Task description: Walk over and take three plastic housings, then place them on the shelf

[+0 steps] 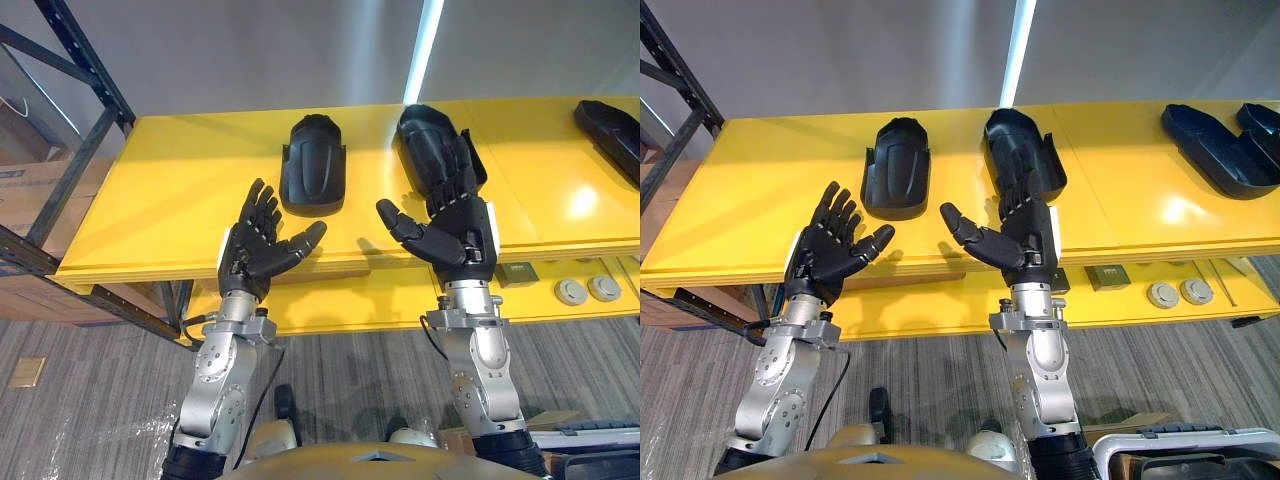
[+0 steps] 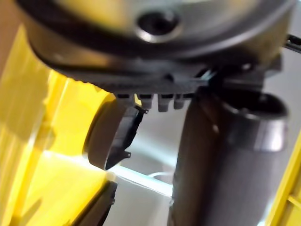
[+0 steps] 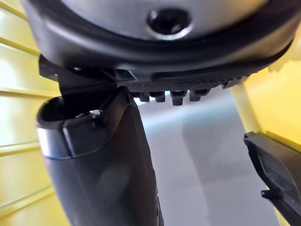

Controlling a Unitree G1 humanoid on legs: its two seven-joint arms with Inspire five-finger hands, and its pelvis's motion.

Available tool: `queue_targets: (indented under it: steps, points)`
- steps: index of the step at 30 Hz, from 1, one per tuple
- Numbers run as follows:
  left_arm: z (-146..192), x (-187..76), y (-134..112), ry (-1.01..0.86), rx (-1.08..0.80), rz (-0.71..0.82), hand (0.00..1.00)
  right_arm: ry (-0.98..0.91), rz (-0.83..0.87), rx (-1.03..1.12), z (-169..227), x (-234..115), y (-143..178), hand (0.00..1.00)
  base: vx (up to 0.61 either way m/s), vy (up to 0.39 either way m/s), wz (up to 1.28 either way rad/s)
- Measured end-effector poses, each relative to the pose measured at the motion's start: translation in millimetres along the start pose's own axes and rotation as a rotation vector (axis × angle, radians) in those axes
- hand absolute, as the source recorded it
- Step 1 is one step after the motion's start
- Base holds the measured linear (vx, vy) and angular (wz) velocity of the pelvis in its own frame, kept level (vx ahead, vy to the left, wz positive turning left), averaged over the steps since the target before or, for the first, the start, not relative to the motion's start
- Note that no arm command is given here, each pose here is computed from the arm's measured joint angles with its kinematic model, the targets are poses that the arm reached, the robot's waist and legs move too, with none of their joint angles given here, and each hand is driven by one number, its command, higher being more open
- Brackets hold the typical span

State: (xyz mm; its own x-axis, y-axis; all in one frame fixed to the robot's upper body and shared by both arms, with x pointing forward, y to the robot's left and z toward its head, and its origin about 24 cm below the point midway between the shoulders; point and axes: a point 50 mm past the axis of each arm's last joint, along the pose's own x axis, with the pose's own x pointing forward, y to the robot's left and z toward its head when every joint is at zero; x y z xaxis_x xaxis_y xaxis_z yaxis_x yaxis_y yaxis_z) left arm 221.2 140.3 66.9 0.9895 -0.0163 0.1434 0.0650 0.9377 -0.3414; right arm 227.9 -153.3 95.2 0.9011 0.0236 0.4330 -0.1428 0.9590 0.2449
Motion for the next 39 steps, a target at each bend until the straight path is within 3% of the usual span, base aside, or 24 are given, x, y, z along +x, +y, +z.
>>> queue_targets:
  steps: [11, 39]
  points:
    - [15.9, 13.8, -11.9, -0.143, 0.179, 0.08, 1.0, -0.062, 0.041, 0.015, 10.6, 10.1, 9.9, 1.0, 0.0, -0.004, 0.01]
    - [55.2, 35.8, -39.2, -0.363, 0.151, 0.069, 1.0, -0.088, 0.098, 0.037, 15.6, 28.5, 26.0, 1.0, -0.01, -0.005, -0.01]
